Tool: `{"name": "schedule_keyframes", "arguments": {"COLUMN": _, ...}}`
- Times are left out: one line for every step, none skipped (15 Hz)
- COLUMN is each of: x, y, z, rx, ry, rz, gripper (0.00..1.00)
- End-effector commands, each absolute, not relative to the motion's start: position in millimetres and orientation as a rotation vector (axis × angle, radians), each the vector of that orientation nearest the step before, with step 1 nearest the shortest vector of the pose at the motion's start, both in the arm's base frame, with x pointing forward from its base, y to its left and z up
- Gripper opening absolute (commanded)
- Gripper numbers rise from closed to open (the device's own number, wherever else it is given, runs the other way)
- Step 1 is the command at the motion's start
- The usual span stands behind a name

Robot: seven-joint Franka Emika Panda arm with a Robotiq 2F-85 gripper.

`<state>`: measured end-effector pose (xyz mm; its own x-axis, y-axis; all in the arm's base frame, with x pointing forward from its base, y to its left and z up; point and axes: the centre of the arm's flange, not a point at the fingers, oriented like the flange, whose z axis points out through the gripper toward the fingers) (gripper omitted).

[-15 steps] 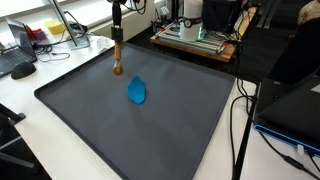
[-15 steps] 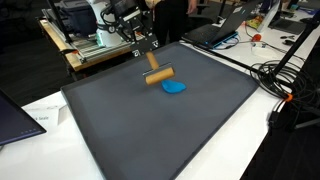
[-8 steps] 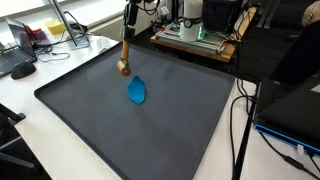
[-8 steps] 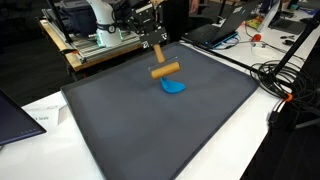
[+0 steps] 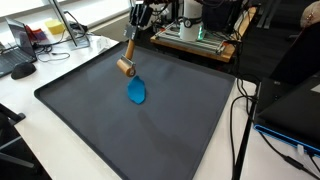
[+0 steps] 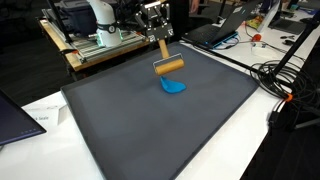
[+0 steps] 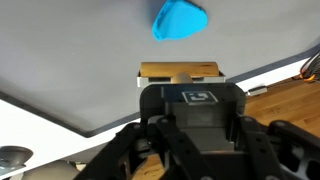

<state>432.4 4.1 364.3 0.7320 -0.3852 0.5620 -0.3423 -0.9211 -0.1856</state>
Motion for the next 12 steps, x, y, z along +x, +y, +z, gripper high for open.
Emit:
{"name": "schedule_keyframes", "arguments": {"x": 433, "y": 7, "z": 367, "rx": -2.868, "ry": 0.593, "rz": -0.968, "gripper": 0.47}}
{"name": "schedule_keyframes", "arguments": {"x": 432, "y": 9, "z": 369, "rx": -2.873, "ry": 0.586, "rz": -0.98, "gripper": 0.47}}
{"name": "schedule_keyframes", "arguments": {"x": 432, "y": 11, "z": 371, "rx": -2.874, "ry": 0.582, "rz": -0.988, "gripper": 0.47}}
{"name": "schedule_keyframes", "arguments": {"x": 432, "y": 11, "z": 372, "rx": -2.874, "ry": 0.579, "rz": -0.993, "gripper": 0.47}}
{"name": "schedule_keyframes", "arguments": {"x": 432, "y": 11, "z": 372, "rx": -2.874, "ry": 0.578, "rz": -0.995, "gripper": 0.47}}
{"name": "schedule_keyframes", "arguments": {"x": 432, "y": 11, "z": 372, "rx": -2.875, "ry": 0.578, "rz": -0.995, "gripper": 0.47}}
{"name": "schedule_keyframes", "arguments": {"x": 432, "y": 11, "z": 372, "rx": -2.875, "ry": 0.578, "rz": -0.995, "gripper": 0.47}}
{"name": "schedule_keyframes", "arguments": {"x": 432, "y": 11, "z": 372, "rx": -2.875, "ry": 0.579, "rz": -0.996, "gripper": 0.22}}
{"name": "schedule_keyframes", "arguments": {"x": 431, "y": 16, "z": 372, "rx": -2.891, "ry": 0.572, "rz": -1.024, "gripper": 0.22}}
{"name": "schedule_keyframes", "arguments": {"x": 428, "y": 24, "z": 374, "rx": -2.906, "ry": 0.546, "rz": -1.042, "gripper": 0.22}}
{"name": "schedule_keyframes", "arguments": {"x": 425, "y": 31, "z": 377, "rx": -2.921, "ry": 0.514, "rz": -1.068, "gripper": 0.22}}
{"name": "schedule_keyframes", "arguments": {"x": 422, "y": 39, "z": 379, "rx": -2.936, "ry": 0.474, "rz": -1.093, "gripper": 0.22}}
